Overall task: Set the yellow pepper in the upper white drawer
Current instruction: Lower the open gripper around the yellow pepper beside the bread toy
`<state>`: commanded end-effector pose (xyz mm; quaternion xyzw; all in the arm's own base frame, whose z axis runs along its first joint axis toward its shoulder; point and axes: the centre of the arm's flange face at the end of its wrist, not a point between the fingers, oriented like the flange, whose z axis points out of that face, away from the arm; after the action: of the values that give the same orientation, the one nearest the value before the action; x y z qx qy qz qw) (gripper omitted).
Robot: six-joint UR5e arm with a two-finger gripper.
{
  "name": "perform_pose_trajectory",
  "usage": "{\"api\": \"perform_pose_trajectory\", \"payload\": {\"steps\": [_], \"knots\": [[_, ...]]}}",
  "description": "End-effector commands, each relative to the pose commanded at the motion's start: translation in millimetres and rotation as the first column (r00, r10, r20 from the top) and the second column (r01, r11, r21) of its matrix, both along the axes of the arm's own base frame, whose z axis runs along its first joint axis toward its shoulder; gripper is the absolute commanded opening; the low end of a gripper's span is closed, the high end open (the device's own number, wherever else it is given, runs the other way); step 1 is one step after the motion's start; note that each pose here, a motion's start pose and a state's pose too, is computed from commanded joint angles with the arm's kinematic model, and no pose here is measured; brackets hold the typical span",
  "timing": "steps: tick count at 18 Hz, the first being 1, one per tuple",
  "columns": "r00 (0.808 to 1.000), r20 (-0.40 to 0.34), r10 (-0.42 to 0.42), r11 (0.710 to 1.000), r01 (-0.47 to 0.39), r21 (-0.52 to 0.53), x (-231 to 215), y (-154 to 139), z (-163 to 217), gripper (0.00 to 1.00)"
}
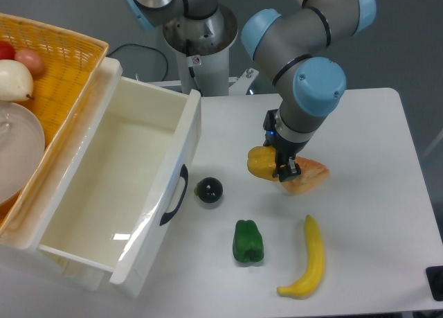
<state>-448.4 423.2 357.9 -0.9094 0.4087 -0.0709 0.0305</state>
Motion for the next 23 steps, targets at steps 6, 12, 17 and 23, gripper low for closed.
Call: {"api": "perform_pose_trajectory", "payload": {"steps": [6, 12, 17, 23], "knots": [[1.0, -0.007, 0.006, 1.0, -0.006, 0.006, -2, -2, 5, 0.32], [0.999, -0.012, 0.042, 0.999, -0.042, 0.012, -5, -6, 12, 0.32], [0.988, -0.005, 0.155, 0.986, -0.154, 0.058, -6, -3, 32, 0.32], [0.941, 0.097, 0.323, 0.931, -0.335, 0.148, -7, 1, 46, 0.32]]}}
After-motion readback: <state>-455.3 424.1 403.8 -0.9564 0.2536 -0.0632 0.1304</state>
